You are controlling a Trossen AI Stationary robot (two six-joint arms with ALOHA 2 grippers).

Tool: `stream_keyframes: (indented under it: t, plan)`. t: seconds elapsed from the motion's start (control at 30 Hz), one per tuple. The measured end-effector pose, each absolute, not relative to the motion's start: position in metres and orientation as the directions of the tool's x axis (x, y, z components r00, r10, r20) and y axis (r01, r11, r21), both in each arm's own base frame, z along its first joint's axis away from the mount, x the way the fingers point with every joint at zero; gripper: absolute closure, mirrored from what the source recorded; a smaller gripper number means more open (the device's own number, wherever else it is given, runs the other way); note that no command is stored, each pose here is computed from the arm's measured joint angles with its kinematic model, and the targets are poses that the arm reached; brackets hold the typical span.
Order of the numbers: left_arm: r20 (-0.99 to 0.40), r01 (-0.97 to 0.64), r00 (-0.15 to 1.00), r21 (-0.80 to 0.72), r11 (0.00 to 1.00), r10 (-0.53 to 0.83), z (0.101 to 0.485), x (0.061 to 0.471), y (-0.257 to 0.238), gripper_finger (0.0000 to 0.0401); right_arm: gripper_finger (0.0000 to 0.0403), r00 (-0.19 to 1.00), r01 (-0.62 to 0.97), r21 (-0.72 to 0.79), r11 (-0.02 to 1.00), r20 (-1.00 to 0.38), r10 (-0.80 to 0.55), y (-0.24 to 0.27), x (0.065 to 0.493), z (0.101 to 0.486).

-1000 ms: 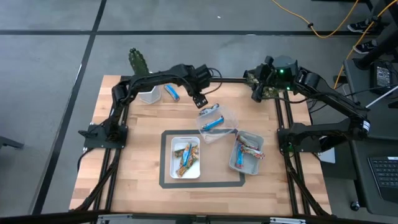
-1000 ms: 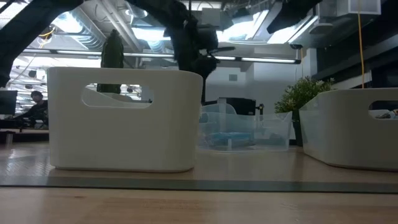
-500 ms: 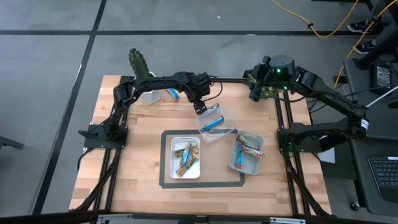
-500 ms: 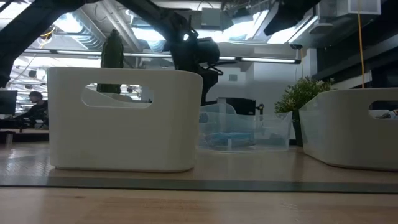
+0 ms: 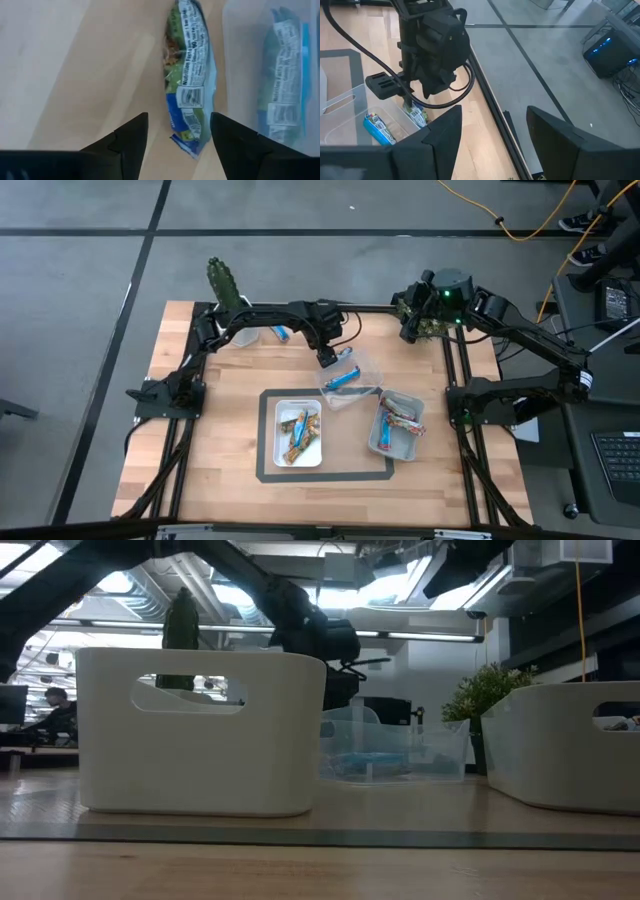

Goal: Pick and place Granola Bars by type
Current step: Put the blue granola bar into the transparent bin

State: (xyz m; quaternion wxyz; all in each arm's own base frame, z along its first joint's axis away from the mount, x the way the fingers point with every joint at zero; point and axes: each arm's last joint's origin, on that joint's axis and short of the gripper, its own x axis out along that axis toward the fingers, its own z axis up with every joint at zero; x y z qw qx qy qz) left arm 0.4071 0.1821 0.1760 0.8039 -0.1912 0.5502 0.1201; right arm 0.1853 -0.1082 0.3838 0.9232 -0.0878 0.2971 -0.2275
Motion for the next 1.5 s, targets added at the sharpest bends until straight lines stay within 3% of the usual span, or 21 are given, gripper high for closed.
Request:
stream_keyframes:
  t: [0.4, 0.8, 1.13, 1.5]
  plan:
    - [-0.932, -0.43, 0.357, -0.221, 0.876, -0.06, 0.153, 0.414, 0.182, 0.0196, 0.0179, 0.719, 0.354, -0.316, 0.88, -0.51, -0.472, -0.108, 0.185, 0.384]
    - [-0.953, -0.493, 0.299, -0.109, 0.863, 0.05, 0.146, 0.414, 0.185, 0.0215, 0.0179, 0.719, 0.351, -0.32, 0.88, -0.51, -0.472, -0.108, 0.185, 0.384]
    - [-0.956, -0.509, 0.284, -0.09, 0.856, 0.069, 0.144, 0.413, 0.188, 0.0264, 0.0179, 0.719, 0.352, -0.319, 0.88, -0.51, -0.472, -0.108, 0.185, 0.384]
    - [-0.954, -0.473, 0.3, -0.162, 0.866, -0.014, 0.156, 0.417, 0.181, 0.0372, 0.0179, 0.719, 0.352, -0.318, 0.88, -0.51, -0.472, -0.108, 0.185, 0.384]
